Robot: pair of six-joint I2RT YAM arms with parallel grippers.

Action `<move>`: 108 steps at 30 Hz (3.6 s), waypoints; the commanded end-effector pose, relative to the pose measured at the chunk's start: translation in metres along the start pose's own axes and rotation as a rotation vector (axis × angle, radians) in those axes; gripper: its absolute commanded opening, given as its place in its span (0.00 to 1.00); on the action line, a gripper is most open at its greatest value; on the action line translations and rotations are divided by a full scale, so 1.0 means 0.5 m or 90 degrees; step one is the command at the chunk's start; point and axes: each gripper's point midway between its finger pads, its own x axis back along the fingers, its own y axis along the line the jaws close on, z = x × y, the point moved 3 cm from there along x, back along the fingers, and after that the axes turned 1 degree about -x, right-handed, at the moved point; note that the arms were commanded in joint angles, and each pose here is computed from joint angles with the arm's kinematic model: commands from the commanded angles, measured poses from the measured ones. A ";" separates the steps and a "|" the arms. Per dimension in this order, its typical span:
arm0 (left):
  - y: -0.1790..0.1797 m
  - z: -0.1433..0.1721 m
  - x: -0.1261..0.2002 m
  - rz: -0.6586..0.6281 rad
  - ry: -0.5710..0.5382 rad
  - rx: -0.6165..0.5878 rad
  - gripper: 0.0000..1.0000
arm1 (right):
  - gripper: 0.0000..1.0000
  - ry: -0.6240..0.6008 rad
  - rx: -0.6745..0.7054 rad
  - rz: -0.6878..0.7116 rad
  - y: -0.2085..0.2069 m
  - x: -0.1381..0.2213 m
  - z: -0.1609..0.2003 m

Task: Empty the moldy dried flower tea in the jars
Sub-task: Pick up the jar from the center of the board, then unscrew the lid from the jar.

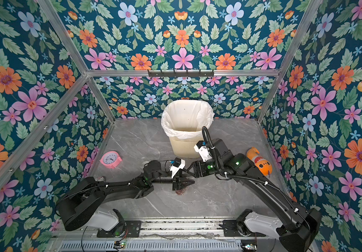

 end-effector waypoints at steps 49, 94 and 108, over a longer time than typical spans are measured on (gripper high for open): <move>0.079 -0.065 0.002 -0.217 0.036 -0.050 0.45 | 0.74 -0.171 0.071 -0.006 -0.001 0.009 -0.098; -0.062 -0.111 -0.007 0.071 0.033 -0.038 0.46 | 0.63 -0.118 0.298 -0.295 0.085 0.071 -0.012; 0.055 -0.106 0.000 -0.188 0.042 -0.054 0.44 | 0.75 -0.205 0.213 -0.114 0.019 0.037 -0.095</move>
